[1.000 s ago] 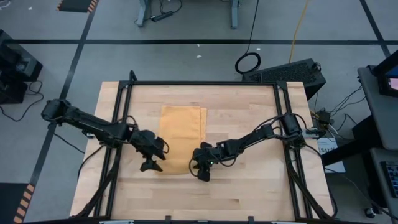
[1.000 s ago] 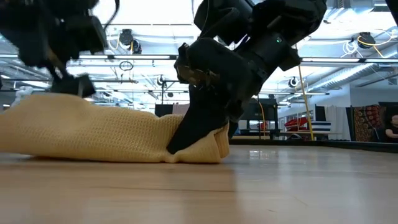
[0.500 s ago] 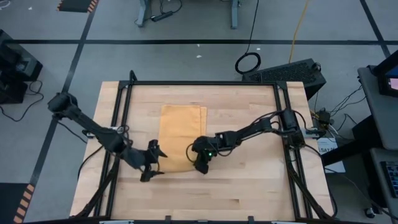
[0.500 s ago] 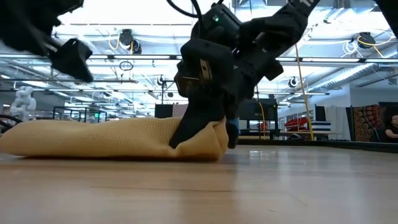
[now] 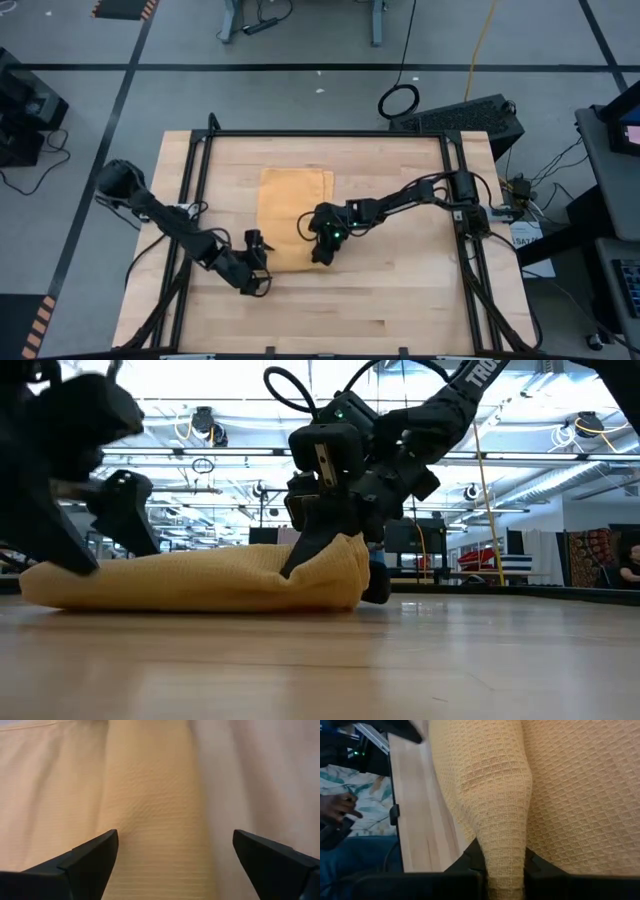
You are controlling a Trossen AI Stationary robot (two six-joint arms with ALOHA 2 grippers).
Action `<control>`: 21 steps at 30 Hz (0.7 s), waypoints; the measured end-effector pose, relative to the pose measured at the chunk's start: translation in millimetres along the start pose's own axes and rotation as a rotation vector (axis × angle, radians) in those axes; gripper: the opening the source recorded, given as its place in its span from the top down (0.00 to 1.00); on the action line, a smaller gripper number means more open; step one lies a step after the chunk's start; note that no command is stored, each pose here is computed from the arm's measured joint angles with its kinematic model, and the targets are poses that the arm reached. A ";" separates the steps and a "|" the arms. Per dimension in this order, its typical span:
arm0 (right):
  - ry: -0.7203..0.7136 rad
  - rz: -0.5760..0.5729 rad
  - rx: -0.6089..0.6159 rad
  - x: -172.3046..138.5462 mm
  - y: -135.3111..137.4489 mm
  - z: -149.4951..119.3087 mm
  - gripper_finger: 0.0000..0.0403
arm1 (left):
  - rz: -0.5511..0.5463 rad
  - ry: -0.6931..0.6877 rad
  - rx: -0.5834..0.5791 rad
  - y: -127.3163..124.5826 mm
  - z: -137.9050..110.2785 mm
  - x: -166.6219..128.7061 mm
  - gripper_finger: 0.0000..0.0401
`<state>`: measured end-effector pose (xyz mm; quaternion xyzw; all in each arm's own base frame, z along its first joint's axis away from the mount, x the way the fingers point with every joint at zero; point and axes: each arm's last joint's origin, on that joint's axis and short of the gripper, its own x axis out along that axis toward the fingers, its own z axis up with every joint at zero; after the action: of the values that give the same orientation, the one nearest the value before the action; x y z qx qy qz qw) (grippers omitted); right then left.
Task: Roll towel
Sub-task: Roll the yellow towel
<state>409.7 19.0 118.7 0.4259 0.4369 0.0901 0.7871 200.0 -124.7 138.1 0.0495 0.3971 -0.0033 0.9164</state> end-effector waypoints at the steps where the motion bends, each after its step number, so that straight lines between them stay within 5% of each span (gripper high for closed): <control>1: 0.001 0.003 0.007 -0.5 -0.6 0.6 0.93 | 0.025 0.007 0.007 0.2 -1.9 2.4 0.01; 11: 0.050 0.055 0.043 -1.5 -0.1 0.3 0.93 | 0.037 0.051 -0.020 8.2 -3.2 12.8 0.08; 21: 0.046 0.053 0.047 -1.9 -0.4 0.9 0.91 | -0.094 0.131 -0.131 23.9 0.8 20.5 0.68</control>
<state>409.2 17.2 119.7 0.4534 0.4455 0.1102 0.7641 215.7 -100.4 125.8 -0.0292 0.4575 -0.0172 0.8886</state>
